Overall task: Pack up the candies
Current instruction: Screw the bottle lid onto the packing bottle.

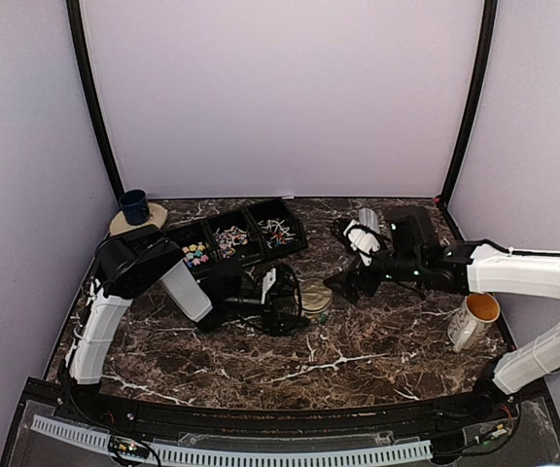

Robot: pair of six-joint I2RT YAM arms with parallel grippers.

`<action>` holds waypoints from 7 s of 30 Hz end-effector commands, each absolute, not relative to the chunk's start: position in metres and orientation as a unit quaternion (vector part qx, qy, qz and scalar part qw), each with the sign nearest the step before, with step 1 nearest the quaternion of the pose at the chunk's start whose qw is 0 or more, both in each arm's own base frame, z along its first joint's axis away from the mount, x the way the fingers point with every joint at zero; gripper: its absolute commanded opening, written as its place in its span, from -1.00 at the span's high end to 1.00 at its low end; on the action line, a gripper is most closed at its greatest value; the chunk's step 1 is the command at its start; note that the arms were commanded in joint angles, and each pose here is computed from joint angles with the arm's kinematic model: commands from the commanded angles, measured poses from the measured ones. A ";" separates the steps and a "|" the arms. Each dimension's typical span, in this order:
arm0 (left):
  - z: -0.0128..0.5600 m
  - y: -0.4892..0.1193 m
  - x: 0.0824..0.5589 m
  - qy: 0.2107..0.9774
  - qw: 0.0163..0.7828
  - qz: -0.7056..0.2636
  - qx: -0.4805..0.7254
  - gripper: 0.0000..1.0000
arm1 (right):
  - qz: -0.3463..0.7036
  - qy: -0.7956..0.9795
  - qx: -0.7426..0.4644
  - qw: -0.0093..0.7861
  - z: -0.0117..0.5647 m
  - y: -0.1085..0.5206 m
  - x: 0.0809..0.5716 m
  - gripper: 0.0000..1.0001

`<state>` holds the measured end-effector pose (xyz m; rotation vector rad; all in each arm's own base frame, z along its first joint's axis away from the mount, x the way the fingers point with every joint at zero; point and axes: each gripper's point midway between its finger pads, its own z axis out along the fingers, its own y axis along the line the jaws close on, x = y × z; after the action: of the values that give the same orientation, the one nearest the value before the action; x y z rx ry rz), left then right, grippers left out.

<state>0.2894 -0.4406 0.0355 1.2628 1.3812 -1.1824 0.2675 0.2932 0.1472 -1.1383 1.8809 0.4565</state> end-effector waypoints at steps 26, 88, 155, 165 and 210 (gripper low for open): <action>-0.041 -0.409 0.281 0.630 0.328 -0.514 0.480 -0.98 | 0.060 0.852 -0.455 0.252 0.153 0.347 0.285 -0.95; -0.032 -0.386 0.278 0.600 0.358 -0.552 0.456 -0.98 | -0.019 0.873 -0.455 0.175 0.083 0.342 0.277 -0.87; -0.082 -0.445 0.263 0.591 0.221 -0.532 0.564 -0.98 | 0.078 0.877 -0.444 0.169 0.071 0.310 0.282 -0.65; -0.096 -0.445 0.258 0.594 0.208 -0.533 0.565 -0.73 | 0.062 0.872 -0.462 0.150 0.073 0.308 0.285 -0.63; -0.106 -0.430 0.315 0.713 0.357 -0.349 0.492 -0.70 | 0.051 0.927 -0.319 0.192 0.074 0.304 0.316 -0.81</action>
<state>0.3376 -0.4747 0.0269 1.1908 1.3868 -1.0188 0.3214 0.3072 0.0772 -0.9045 2.5743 0.1383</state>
